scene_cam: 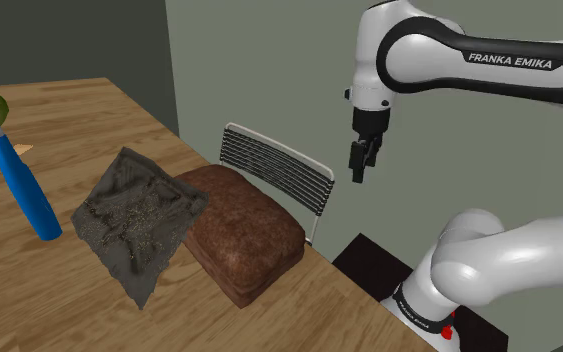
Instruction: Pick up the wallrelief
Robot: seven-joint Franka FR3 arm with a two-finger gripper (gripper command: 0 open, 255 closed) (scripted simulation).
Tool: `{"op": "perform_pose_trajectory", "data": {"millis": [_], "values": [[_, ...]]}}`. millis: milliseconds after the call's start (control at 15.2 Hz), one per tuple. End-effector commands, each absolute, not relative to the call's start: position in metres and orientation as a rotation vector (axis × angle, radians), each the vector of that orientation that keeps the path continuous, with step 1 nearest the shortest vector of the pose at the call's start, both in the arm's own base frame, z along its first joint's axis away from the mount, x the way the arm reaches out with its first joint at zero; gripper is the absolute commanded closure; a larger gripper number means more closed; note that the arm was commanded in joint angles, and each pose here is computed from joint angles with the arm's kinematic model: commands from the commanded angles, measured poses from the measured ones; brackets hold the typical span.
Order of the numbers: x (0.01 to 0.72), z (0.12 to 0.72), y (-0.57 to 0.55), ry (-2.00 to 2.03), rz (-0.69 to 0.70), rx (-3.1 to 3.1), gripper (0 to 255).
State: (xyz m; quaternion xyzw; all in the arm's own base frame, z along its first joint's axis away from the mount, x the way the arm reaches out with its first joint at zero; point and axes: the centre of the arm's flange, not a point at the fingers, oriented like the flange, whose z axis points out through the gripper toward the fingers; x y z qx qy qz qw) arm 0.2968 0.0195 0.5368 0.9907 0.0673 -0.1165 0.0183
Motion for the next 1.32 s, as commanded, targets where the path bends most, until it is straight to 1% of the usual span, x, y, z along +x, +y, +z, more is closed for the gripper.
{"op": "perform_pose_trajectory", "data": {"millis": [0,1254], "values": [[0.297,0.537,0.020,0.209,-0.362,3.077,0],[0.411,0.562,0.215,0.167,-0.252,3.214,0]]}}
